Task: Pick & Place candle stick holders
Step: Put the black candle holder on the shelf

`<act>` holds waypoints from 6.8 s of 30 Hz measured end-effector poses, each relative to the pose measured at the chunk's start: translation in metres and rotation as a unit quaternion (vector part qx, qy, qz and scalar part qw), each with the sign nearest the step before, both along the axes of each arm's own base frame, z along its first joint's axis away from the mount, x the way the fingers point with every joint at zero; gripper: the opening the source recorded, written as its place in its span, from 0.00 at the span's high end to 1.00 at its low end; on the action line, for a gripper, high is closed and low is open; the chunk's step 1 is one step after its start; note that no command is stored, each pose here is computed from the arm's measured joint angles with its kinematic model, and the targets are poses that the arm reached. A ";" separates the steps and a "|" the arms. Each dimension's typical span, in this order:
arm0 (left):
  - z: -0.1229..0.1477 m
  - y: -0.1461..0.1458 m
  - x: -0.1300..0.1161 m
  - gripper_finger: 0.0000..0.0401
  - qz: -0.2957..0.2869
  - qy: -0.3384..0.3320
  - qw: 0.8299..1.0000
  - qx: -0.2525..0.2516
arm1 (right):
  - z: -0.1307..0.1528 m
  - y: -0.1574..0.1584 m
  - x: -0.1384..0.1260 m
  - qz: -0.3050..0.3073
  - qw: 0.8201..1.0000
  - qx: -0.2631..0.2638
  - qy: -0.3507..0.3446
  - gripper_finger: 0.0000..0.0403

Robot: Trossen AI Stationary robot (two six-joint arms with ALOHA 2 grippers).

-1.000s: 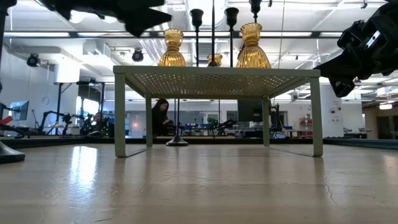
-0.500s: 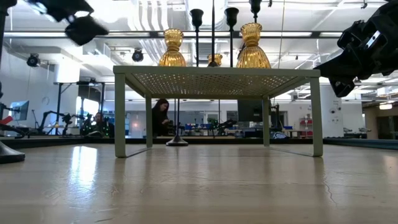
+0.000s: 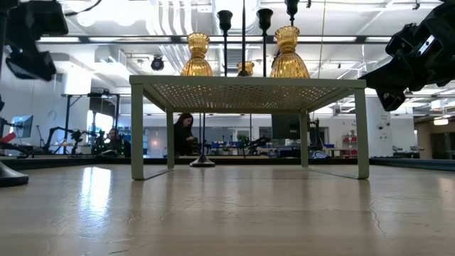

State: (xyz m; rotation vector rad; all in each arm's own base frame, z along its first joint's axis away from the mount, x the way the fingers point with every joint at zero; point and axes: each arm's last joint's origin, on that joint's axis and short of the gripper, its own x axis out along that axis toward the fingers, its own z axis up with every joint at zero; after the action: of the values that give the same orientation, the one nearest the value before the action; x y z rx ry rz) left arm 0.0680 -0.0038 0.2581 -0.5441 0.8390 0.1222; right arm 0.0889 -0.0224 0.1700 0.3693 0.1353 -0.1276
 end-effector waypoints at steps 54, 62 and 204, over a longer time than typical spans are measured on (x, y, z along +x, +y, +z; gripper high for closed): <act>-0.070 -0.027 0.012 0.40 -0.214 -0.176 0.955 -0.107 | 0.000 0.000 0.000 0.000 1.000 0.000 0.000 0.98; -0.070 -0.027 0.012 0.40 -0.192 -0.167 0.959 -0.124 | 0.000 0.000 0.000 0.000 1.000 0.000 0.000 0.98; 0.089 0.064 0.132 0.96 0.187 -0.315 0.868 0.337 | 0.000 0.000 0.000 0.000 1.000 0.000 0.000 0.98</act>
State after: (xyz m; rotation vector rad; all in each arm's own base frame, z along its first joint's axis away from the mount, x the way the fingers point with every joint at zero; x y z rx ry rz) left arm 0.2003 0.0605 0.3469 -0.0497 0.0099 0.5417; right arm 0.0889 -0.0224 0.1701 0.3692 0.1347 -0.1275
